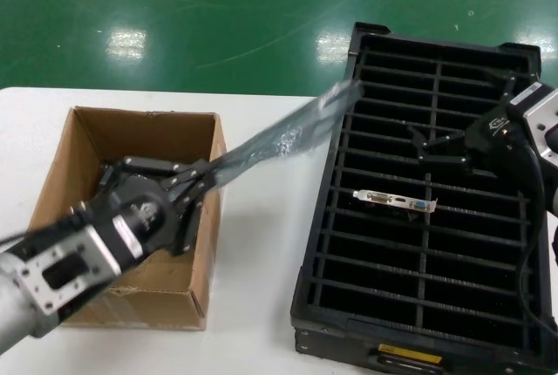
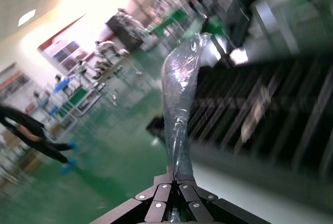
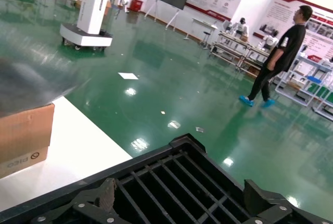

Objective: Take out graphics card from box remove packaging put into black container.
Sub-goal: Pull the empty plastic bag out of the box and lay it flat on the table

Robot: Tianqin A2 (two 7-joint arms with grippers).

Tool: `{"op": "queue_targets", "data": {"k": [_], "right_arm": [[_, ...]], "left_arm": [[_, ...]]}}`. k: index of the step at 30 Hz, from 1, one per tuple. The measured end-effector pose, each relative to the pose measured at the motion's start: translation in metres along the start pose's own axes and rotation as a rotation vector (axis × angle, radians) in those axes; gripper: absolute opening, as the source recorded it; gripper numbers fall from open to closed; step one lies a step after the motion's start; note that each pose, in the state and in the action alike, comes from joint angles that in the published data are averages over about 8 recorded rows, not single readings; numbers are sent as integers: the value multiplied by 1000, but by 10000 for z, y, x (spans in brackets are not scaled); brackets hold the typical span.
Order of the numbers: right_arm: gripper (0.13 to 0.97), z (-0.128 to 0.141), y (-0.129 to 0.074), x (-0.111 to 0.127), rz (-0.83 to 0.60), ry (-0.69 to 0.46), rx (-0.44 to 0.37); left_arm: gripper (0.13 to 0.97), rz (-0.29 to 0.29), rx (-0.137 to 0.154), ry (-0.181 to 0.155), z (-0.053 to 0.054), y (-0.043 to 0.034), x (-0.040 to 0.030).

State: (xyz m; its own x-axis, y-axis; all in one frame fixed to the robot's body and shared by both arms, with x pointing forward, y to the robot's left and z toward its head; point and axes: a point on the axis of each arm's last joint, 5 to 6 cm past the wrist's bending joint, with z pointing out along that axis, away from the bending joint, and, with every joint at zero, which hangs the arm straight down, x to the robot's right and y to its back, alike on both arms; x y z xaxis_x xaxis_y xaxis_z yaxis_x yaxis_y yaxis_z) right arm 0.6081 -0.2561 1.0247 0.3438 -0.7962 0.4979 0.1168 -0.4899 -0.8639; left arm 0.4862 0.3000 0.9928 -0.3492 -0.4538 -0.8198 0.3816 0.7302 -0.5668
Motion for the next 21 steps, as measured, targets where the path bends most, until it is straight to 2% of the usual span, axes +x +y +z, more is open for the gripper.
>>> {"op": "queue_targets", "data": {"k": [2,4,6,8,11,15,18,21], "right_arm": [[803,5,-8,6,-10,-7,-1],[835,8,-12,10,-15,-12,-2],[867,10,-15,12,-19,-14,-2],[899,11,-17,14,-21,-16,-2],[914,12,-18,15,-23,-17,-3],[945,13,-19,16,-23,-18,-3],[960,13,-19,17,-24,-18,-3],[960,13,-20,17,-24,-18,-3]], "left_arm": [[139,-134,26,8,45,-26,-33],[139,-263,40,16,99,-22,-52],[139,-390,35,25,164,9,-53],[139,-520,11,36,238,64,-35],[139,-713,-62,67,356,160,26],[139,-936,-192,126,510,241,114],[144,-1059,-282,155,617,244,151],[148,-1147,-340,161,703,218,159]]}}
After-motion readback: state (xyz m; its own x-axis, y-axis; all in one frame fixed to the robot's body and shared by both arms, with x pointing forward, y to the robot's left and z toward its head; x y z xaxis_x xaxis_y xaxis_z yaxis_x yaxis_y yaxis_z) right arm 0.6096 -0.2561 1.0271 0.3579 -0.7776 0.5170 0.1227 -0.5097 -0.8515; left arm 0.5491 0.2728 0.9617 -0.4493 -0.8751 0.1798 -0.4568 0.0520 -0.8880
